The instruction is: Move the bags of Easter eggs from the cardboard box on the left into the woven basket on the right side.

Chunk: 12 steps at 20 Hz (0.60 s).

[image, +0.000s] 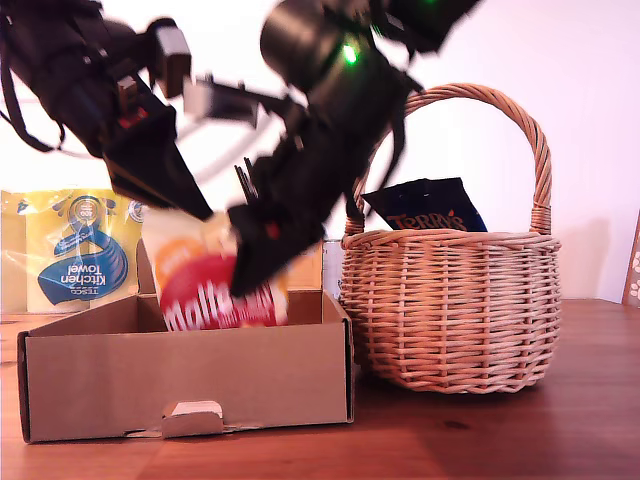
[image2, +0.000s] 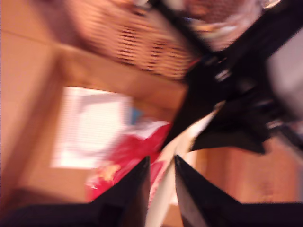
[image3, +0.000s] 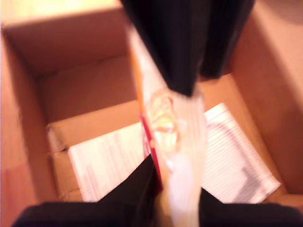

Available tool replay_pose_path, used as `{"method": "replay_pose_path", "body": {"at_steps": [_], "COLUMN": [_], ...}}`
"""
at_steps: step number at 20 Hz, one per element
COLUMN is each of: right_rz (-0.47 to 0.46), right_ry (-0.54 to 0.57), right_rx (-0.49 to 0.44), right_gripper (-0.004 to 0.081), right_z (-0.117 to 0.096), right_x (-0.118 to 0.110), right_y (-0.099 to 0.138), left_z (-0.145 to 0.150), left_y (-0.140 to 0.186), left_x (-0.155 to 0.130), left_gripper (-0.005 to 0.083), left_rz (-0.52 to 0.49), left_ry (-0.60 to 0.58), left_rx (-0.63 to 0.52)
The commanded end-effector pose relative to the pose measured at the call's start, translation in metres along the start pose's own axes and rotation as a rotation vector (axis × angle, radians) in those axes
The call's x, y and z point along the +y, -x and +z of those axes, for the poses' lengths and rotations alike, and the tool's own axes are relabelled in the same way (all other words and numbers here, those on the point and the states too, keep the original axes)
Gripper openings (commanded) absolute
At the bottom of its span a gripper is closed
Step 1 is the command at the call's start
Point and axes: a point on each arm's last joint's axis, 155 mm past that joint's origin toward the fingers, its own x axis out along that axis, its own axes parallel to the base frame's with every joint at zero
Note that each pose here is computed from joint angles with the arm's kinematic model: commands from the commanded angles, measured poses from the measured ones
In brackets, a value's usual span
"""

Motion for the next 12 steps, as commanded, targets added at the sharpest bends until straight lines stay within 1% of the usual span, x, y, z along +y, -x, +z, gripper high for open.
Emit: {"method": "replay_pose_path", "body": {"at_steps": [1, 2, 4, 7, 9, 10, 12], "right_rz": [-0.003, -0.004, -0.011, -0.014, -0.034, -0.042, -0.043], "right_ry": [-0.001, 0.003, 0.006, 0.011, 0.016, 0.020, 0.025], "right_rx": [-0.018, -0.023, -0.028, -0.016, -0.001, 0.000, -0.007], "right_gripper": [-0.0013, -0.0013, -0.0013, -0.0013, -0.0013, -0.0013, -0.0013], "right_z": [0.014, 0.019, 0.025, 0.026, 0.026, 0.029, 0.035], "right_x": [-0.002, -0.002, -0.005, -0.004, -0.006, -0.006, -0.006], "right_y": [0.002, 0.004, 0.007, 0.008, 0.010, 0.011, 0.013], "left_z": [0.009, 0.011, 0.017, 0.027, 0.028, 0.026, 0.020], "left_y": [0.017, 0.024, 0.041, 0.070, 0.084, 0.087, 0.084], "left_x": [0.004, 0.011, 0.028, 0.047, 0.049, 0.050, 0.050], "left_gripper": [0.0032, -0.0027, -0.0019, -0.0019, -0.0019, -0.0019, -0.0019], "left_rz": [0.067, 0.114, 0.222, 0.361, 0.403, 0.411, 0.406], "left_ry": [-0.032, -0.045, -0.058, -0.008, 0.024, 0.050, 0.065], "left_rx": [-0.024, -0.027, -0.046, -0.095, -0.113, -0.113, -0.098]}}
